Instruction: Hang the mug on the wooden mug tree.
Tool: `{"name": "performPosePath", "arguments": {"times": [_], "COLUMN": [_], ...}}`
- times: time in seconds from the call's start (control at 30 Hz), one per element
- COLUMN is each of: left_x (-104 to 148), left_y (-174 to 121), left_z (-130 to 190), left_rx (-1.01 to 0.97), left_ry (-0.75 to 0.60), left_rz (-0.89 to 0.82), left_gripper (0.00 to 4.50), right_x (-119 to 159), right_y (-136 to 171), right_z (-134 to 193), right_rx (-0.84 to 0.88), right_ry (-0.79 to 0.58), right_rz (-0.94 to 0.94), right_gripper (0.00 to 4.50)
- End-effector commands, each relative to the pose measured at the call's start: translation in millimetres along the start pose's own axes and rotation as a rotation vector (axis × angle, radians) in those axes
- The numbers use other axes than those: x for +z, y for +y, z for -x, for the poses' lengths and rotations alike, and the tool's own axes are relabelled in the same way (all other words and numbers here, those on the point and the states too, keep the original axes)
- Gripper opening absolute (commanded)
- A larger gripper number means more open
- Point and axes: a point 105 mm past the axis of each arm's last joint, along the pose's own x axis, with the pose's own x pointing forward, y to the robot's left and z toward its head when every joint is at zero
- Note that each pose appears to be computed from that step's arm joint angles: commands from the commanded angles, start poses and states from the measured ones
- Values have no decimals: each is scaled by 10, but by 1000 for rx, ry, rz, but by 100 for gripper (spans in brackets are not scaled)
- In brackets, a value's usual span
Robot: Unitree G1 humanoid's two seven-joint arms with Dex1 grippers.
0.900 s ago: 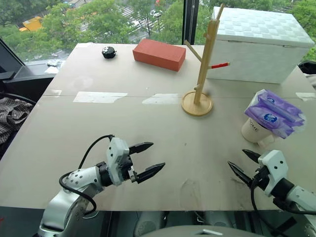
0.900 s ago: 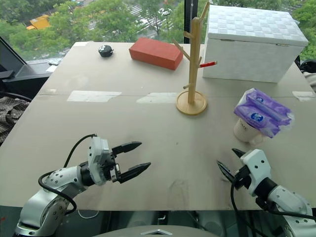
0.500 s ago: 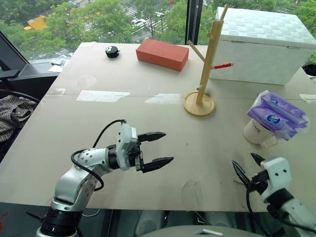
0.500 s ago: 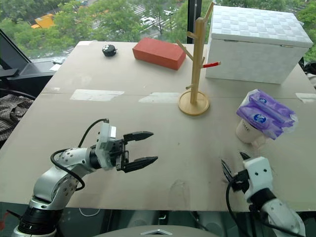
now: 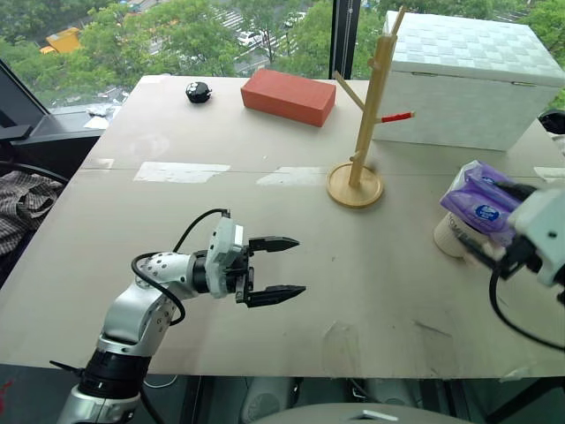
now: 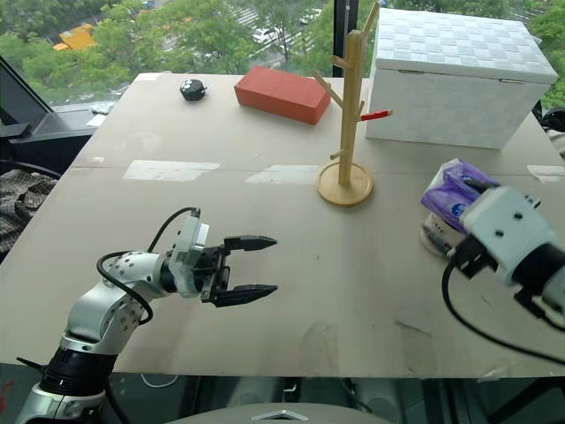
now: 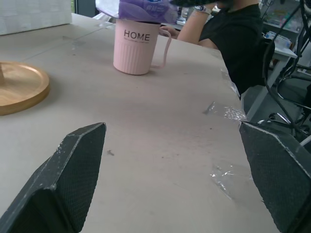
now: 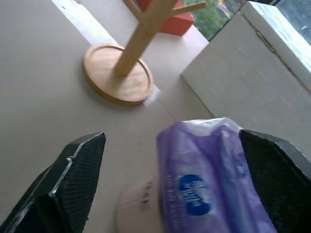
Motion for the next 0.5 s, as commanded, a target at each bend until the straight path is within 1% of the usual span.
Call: {"name": "performPosePath", "arguments": {"times": [0.03,0.13,0.27,0.43,0.47,0.5], "left_x": [95,95,121,127,134,138], "left_y": [-66,-79,-121,-200,-223,-244], "left_z": [-24,-38,-56,-51,-48,-45], "left_rx": [-12,-5,16,53,59,64], "left_ry": [-21,-24,-33,-32,-34,-35], "left_rz": [-53,-55,-55,-55,-50,-47], "left_gripper": [450,450,450,450,450,450], "right_x": [-27,-74,-142,-306,-318,-321], "right_y": [-53,-80,-141,-166,-152,-142], "right_z": [-76,-188,-381,-505,-520,-534], "right_rx": [44,55,46,21,24,28], "right_ry": [48,88,120,182,184,184], "right_rz": [3,33,3,-5,-12,-12], "right_gripper": [447,447,447,447,424,389]}}
